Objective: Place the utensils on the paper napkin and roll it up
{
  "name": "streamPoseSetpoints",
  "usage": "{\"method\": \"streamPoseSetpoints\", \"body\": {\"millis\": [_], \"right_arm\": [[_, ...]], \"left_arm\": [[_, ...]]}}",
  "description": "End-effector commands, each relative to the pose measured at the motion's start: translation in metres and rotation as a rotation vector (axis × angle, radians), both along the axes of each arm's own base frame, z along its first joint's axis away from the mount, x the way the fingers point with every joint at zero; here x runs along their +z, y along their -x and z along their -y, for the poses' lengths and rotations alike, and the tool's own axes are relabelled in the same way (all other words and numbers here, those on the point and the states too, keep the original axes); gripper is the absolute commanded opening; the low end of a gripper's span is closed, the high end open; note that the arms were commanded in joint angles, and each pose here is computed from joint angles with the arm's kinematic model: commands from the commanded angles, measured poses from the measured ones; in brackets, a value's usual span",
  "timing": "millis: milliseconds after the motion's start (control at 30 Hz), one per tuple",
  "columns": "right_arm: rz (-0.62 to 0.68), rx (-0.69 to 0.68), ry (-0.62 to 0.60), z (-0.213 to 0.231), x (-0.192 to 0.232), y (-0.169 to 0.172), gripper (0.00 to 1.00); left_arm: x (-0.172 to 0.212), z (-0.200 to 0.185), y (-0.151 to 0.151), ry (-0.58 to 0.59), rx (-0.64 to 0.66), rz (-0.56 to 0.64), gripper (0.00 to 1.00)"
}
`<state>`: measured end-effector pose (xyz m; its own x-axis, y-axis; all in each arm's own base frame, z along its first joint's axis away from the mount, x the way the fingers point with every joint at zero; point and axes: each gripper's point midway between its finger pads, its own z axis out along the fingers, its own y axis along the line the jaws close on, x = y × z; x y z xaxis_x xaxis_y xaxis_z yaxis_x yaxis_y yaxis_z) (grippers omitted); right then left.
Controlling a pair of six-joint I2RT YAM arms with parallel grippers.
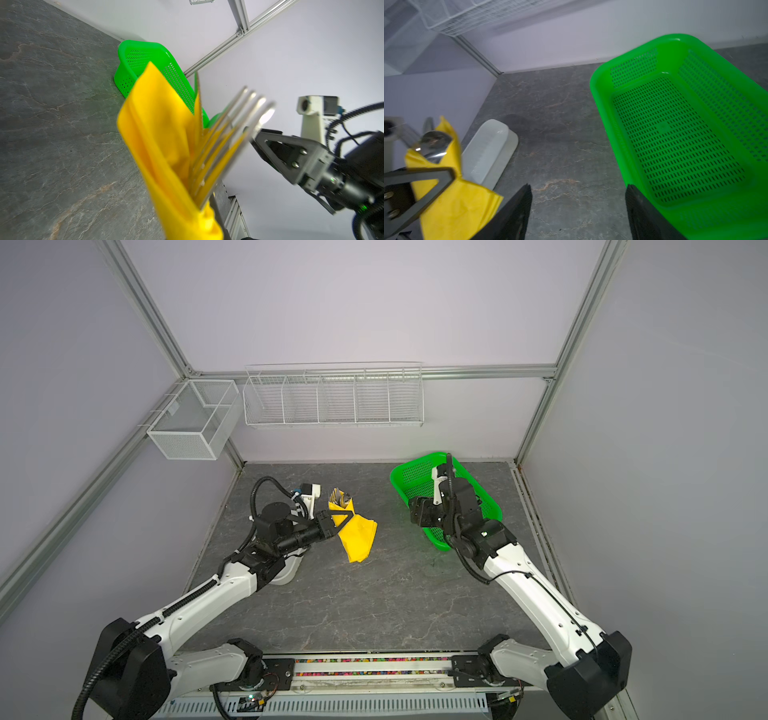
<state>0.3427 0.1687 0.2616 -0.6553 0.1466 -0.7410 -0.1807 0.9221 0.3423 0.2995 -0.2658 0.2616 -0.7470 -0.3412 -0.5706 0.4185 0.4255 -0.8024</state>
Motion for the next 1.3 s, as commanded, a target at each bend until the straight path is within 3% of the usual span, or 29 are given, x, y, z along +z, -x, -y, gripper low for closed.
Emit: {"method": "streamPoseSetpoints", "body": {"millis": [0, 200, 333, 633, 833, 933, 1000, 1133, 1267], "right_arm": [[-0.270, 0.040, 0.068, 0.010, -0.070, 0.007, 0.74], [-0.386, -0.001, 0.222, 0.034, -0.113, -0.015, 0.75], [-0.451, 0.044, 0.289, 0.033, -0.141, -0.022, 0.74], [-0.509, 0.316, 0.046, -0.054, -0.147, 0.004, 0.67], [-0.459, 0.431, -0.060, -0.104, -0.125, 0.019, 0.67], [-0.412, 0.301, 0.005, -0.083, -0.112, 0.013, 0.65], [-0.289, 0.244, -0.028, -0.072, -0.079, 0.013, 0.66], [-0.056, 0.333, -0.291, -0.084, -0.004, 0.035, 0.70], [0.022, 0.562, -0.497, -0.109, 0.041, 0.072, 0.81]], "left_arm": [[0.025, -0.001, 0.001, 0.026, -0.001, 0.071, 0.00], [0.031, -0.001, 0.005, 0.028, -0.014, 0.085, 0.00], [0.034, -0.001, 0.009, 0.031, -0.027, 0.090, 0.00], [0.038, -0.003, 0.006, 0.022, -0.008, 0.113, 0.00], [0.038, -0.003, 0.004, 0.019, -0.004, 0.112, 0.00], [0.042, -0.003, 0.004, 0.018, -0.004, 0.118, 0.00], [0.046, -0.005, 0.005, 0.010, 0.004, 0.134, 0.00], [0.068, -0.007, 0.006, 0.016, 0.010, 0.209, 0.00], [0.096, -0.003, 0.007, 0.070, -0.007, 0.241, 0.00]]}}
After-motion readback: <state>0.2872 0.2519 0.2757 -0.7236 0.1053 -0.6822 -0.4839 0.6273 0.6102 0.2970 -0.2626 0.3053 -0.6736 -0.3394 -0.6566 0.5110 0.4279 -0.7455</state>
